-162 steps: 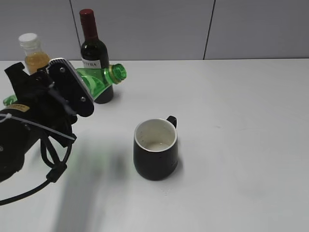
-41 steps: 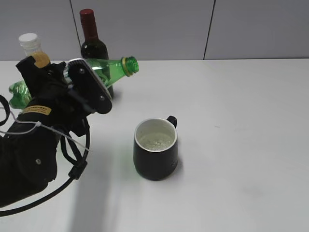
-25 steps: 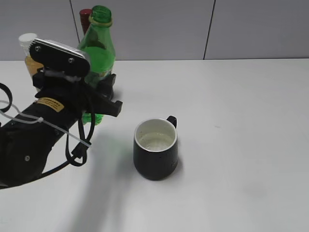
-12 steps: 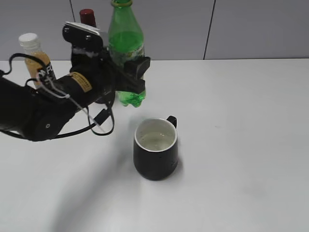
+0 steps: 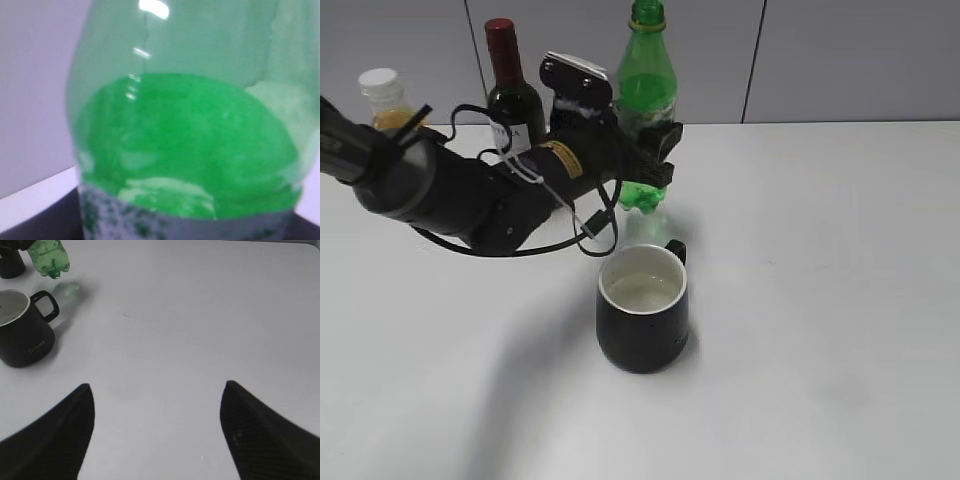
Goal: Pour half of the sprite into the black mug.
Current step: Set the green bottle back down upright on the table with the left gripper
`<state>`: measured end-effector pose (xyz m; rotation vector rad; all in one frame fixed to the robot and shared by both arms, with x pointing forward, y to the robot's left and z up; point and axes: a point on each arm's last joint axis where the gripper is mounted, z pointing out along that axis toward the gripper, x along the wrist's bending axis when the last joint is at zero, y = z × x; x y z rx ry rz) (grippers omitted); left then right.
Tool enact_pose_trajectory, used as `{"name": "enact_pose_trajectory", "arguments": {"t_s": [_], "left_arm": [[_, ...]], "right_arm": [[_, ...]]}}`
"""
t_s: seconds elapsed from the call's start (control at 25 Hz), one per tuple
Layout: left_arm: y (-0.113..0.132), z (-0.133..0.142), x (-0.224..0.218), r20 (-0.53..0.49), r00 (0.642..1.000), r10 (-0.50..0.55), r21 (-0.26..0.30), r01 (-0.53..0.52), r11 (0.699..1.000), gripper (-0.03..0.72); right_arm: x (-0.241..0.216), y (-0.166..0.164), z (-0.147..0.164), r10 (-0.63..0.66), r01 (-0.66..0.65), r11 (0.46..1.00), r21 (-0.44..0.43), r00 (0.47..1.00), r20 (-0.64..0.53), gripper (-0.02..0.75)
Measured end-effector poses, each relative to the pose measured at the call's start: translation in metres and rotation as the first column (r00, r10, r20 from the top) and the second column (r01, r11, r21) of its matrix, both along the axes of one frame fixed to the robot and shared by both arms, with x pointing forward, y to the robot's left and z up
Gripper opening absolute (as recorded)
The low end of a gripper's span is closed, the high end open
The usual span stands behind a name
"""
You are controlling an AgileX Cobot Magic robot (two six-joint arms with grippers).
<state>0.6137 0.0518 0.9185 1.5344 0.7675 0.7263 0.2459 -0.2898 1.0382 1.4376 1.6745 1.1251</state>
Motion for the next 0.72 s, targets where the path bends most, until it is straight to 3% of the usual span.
{"name": "enact_pose_trajectory", "arguments": {"t_s": [0.24, 0.72], "left_arm": [[-0.009, -0.019, 0.013, -0.012, 1.0, -0.001, 0.01, 0.001, 1.0, 0.457], [-0.007, -0.034, 0.022, -0.062, 0.995, 0.076, -0.03, -0.078, 0.996, 0.457]], "right_arm": [[0.0, 0.0, 0.0, 0.0, 0.0, 1.0, 0.0, 1.0, 0.0, 0.593], [0.0, 0.0, 0.0, 0.0, 0.0, 1.0, 0.0, 1.0, 0.0, 0.592]]}}
